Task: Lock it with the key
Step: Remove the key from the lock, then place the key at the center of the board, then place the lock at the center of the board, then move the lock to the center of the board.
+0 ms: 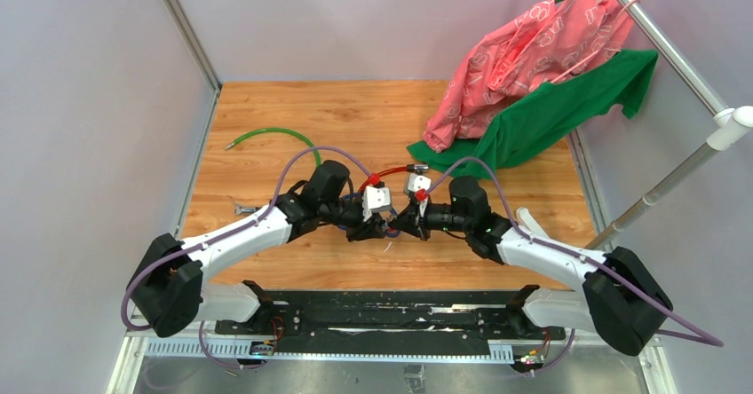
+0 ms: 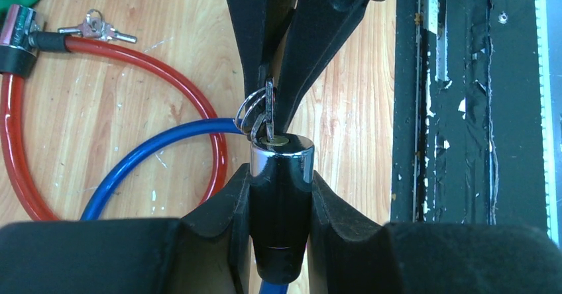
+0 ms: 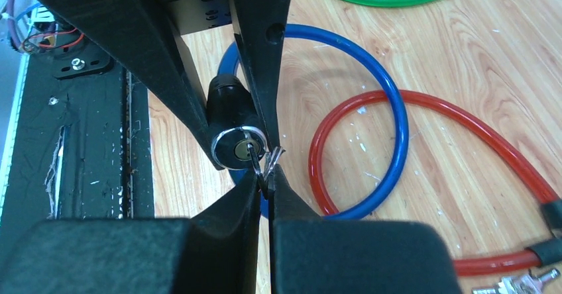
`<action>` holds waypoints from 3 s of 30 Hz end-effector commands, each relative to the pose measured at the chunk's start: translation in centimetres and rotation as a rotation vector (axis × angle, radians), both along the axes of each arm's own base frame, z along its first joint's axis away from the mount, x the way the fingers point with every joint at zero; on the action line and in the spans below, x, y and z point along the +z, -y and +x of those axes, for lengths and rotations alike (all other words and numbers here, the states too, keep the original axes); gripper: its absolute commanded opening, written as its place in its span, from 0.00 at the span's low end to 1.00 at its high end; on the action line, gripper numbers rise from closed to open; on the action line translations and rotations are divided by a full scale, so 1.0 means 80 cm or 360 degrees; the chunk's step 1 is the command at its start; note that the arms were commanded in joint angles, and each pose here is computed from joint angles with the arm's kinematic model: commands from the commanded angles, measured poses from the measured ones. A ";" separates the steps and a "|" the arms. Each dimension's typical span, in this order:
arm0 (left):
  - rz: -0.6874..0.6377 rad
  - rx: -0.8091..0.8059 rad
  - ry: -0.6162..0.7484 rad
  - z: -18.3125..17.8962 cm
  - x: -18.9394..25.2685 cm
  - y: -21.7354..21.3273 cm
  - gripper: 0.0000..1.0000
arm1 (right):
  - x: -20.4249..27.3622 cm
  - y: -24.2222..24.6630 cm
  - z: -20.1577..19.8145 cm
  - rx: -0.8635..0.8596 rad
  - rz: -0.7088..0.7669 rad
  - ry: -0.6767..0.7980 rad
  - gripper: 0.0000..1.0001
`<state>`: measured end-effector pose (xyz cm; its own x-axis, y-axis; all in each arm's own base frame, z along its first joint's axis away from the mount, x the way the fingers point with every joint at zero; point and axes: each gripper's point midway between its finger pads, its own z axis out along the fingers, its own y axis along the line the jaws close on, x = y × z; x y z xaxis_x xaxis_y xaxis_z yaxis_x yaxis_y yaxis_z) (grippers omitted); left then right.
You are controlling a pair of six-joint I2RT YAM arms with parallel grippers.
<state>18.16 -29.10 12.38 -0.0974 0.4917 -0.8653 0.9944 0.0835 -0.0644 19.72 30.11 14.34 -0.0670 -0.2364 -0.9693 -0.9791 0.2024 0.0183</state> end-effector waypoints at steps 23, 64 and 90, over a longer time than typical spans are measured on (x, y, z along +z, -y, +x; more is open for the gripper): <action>0.0066 0.0108 -0.0089 -0.010 -0.030 -0.014 0.00 | -0.002 0.152 0.086 -0.1236 -0.0681 -0.0193 0.00; 0.0267 0.0911 0.1578 0.291 0.163 -0.032 0.00 | -0.026 0.097 0.094 -0.1166 -0.0619 -0.0810 0.53; 0.0505 0.0384 0.0263 0.131 0.045 -0.053 1.00 | -0.159 0.058 0.163 -0.1502 -0.0505 -0.1346 0.34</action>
<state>32.96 -28.60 16.94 0.0794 0.6200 -0.7806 0.8965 0.2980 0.3279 31.66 24.81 2.91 -0.8816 -0.0243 -0.4714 -0.2176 0.9072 0.3601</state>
